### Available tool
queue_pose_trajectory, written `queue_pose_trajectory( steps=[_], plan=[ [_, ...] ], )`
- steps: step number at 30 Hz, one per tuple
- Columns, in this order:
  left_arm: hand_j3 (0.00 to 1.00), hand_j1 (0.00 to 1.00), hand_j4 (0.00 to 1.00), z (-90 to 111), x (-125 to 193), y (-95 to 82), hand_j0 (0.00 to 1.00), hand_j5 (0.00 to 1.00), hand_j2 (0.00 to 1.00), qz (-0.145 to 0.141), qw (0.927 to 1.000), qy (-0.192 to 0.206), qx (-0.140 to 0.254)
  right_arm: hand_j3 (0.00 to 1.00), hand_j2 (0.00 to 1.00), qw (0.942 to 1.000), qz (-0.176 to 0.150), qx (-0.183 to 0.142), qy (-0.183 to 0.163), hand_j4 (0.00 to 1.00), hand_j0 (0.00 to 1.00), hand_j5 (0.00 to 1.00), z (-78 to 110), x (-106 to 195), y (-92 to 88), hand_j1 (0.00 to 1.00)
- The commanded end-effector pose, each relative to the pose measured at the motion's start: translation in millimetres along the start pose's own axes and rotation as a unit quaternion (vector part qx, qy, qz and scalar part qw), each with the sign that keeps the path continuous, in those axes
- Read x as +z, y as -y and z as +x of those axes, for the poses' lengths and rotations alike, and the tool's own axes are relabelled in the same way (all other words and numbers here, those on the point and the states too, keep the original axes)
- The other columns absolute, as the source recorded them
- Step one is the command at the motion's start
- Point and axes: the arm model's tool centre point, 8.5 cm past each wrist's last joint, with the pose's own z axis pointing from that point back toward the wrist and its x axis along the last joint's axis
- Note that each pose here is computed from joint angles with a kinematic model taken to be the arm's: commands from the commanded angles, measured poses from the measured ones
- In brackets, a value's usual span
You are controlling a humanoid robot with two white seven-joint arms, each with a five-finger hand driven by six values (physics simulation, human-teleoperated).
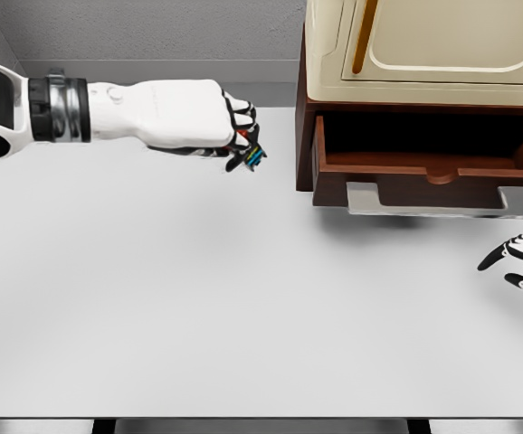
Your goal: Put the switch into the drawer with left arm, and close the drawer with right arm
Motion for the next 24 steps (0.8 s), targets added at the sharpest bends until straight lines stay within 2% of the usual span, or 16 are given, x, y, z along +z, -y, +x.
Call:
queue_pose_trajectory(
  steps=[1,6,8,11,18,22,24],
  plan=[
    [0.3,0.3,0.3,4.4,-14.6,-1.7,0.3,0.3,0.3,0.012,0.9997,0.017,0.01,0.56,0.56,1.0,-0.002,-0.003,0.001,0.56,0.56,0.56,0.2,-0.2,0.2,0.56],
    [0.3,0.3,0.3,6.3,-24.2,-17.3,0.3,0.3,0.3,0.032,0.999,0.031,0.007,0.56,0.56,1.0,-0.001,-0.003,0.001,0.56,0.56,0.56,0.2,-0.1,0.6,0.56],
    [0.3,0.3,0.3,3.0,-19.6,-41.5,0.3,0.3,0.3,0.054,0.9978,0.039,0.004,0.56,0.56,1.0,-0.001,-0.003,0.001,0.56,0.56,0.56,0.2,-0.1,0.6,0.56],
    [0.3,0.3,0.3,8.0,-35.2,-51.7,0.3,0.3,0.3,0.066,0.9963,0.055,-0.001,0.56,0.56,1.0,-0.001,-0.003,0.001,0.56,0.56,0.56,0.2,0.0,0.1,0.56],
    [0.3,0.3,0.3,-1.9,-67.7,-48.9,0.3,0.3,0.3,0.081,0.9941,0.062,0.035,0.56,0.56,1.0,-0.001,-0.003,0.001,0.56,0.56,0.56,0.2,0.0,0.1,0.56],
    [0.3,0.3,0.3,-19.0,-104.1,-32.5,0.3,0.3,0.3,0.089,0.9892,0.059,0.101,0.57,0.57,1.0,-0.001,-0.003,0.001,0.57,0.57,0.57,0.2,0.0,0.1,0.57],
    [0.3,0.3,0.3,-13.5,-114.5,-33.5,0.3,0.3,0.3,0.095,0.987,0.071,0.108,0.57,0.57,1.0,-0.001,-0.003,0.001,0.57,0.57,0.57,0.2,0.0,0.1,0.57]
  ],
)
